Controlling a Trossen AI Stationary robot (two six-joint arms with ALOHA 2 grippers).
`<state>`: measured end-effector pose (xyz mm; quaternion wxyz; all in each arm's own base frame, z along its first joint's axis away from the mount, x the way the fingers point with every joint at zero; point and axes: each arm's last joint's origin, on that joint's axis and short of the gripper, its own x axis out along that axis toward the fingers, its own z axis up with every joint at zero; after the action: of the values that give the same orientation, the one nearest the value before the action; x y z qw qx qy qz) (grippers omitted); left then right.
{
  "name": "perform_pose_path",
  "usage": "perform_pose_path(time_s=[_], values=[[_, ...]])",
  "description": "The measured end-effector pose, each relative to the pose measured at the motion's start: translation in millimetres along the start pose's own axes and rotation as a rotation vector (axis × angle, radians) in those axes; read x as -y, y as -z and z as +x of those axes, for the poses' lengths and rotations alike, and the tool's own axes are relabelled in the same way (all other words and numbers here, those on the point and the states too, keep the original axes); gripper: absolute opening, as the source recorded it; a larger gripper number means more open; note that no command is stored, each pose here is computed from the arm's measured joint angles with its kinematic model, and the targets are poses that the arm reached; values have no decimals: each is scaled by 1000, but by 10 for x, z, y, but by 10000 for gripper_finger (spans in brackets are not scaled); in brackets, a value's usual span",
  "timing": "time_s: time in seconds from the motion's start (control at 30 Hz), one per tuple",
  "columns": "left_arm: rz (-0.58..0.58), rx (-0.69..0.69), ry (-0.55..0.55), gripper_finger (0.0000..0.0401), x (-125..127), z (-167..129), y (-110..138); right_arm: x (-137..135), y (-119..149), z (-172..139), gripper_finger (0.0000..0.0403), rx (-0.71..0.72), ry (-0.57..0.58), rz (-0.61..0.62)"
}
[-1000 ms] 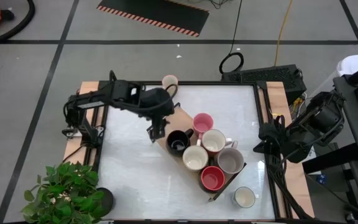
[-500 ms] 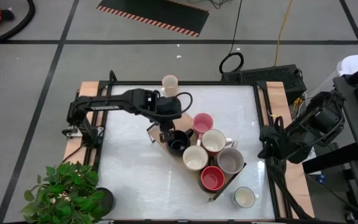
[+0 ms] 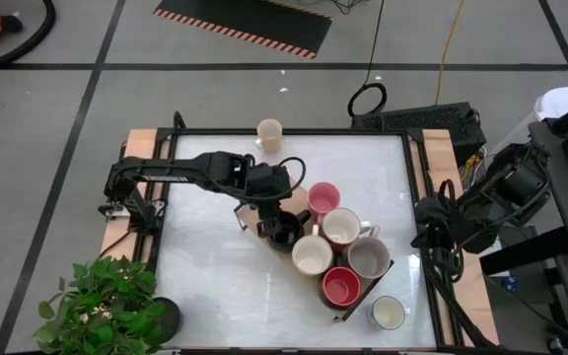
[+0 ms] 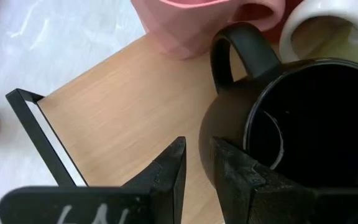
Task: Place coffee mugs
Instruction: Put the black mug on the shelf
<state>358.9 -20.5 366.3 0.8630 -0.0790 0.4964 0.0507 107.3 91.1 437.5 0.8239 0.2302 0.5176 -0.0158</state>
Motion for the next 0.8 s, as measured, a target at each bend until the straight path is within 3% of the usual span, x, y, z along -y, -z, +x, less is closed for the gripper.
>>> perform_pose_path(time_s=[0.27, 0.5, 0.8], values=[[-14, 11, -10, 79, -31, 1, -16, 4, 0, -12, 0, 7, -9, 56], [-25, 16, -11, 79, -53, -19, -30, -107, -25, 36, 0, -24, -96, 103], [-44, 39, -19, 79, -119, -87, -43, -285, 193, 643, 3, -125, -116, 131]])
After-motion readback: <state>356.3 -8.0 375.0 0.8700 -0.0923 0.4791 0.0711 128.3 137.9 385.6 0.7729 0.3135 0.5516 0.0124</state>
